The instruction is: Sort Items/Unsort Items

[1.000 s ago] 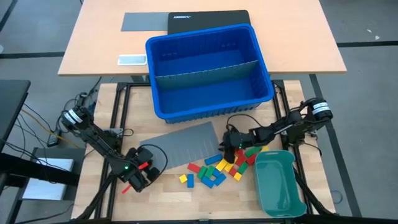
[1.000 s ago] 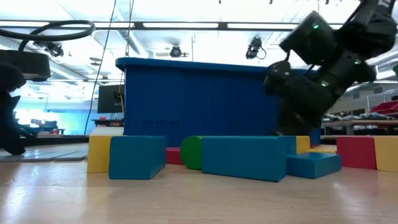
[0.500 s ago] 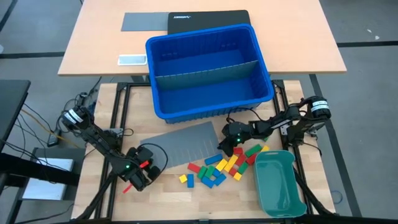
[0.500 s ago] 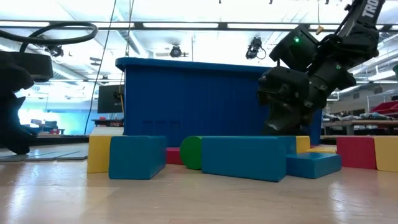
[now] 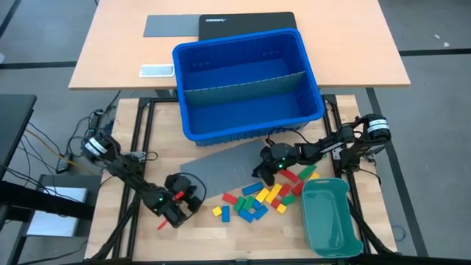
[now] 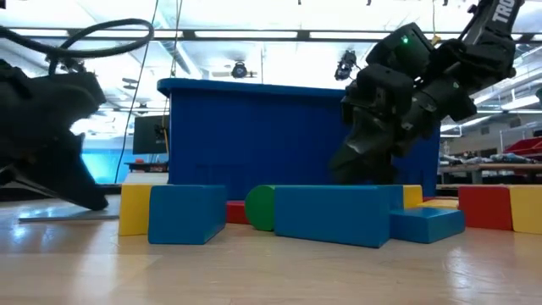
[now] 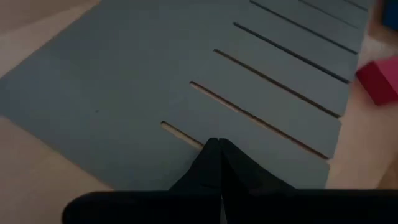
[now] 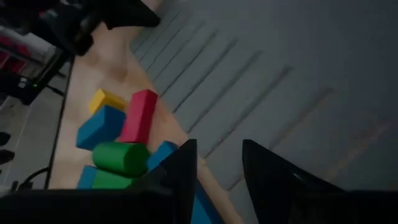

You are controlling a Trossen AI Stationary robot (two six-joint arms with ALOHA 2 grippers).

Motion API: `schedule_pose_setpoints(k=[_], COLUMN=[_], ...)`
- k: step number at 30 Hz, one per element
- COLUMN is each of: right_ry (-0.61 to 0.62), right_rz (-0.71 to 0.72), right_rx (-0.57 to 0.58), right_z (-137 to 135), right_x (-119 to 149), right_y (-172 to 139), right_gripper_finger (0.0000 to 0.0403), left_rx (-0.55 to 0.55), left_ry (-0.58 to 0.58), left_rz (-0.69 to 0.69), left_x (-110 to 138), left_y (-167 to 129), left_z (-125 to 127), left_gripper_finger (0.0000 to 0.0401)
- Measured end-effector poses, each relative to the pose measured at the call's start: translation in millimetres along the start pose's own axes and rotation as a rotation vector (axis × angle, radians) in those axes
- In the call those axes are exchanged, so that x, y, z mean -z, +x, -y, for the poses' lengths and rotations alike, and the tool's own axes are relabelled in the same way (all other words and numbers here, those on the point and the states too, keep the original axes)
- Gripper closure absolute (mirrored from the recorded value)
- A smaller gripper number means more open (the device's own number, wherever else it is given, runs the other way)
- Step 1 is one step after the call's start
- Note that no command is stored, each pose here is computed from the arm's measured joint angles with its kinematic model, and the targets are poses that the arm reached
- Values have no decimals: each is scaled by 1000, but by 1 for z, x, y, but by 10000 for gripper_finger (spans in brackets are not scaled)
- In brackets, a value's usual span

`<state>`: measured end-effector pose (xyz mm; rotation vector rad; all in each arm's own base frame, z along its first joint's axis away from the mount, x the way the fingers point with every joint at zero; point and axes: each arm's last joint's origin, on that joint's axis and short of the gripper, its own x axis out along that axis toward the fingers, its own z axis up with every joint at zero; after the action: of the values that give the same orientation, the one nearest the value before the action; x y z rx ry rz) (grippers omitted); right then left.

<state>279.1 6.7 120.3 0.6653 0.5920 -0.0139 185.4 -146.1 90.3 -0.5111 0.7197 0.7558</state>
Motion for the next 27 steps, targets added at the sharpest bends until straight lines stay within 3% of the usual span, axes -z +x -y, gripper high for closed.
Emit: schedule_pose_setpoints(k=[10,14,20,27], right_ry=[-129,-227,-382,-299], right_rz=[27,-1,-108,-287], right_rx=[65,234,464,639], right_z=[-3,-12,-32,-11], right_x=[-4,-9,-22,-7], right_y=[-8,-18,-39,-53], right_gripper_finger=[273,296,388,399], left_rx=[-19,-21,-21,-19], left_ry=[8,11,11,10], left_rz=[32,37,39,40], left_x=[0,0,0,1], left_y=[3,4,4,4], left_z=[-1,-2,-2,-2], left_gripper_finger=[400,400,400,400])
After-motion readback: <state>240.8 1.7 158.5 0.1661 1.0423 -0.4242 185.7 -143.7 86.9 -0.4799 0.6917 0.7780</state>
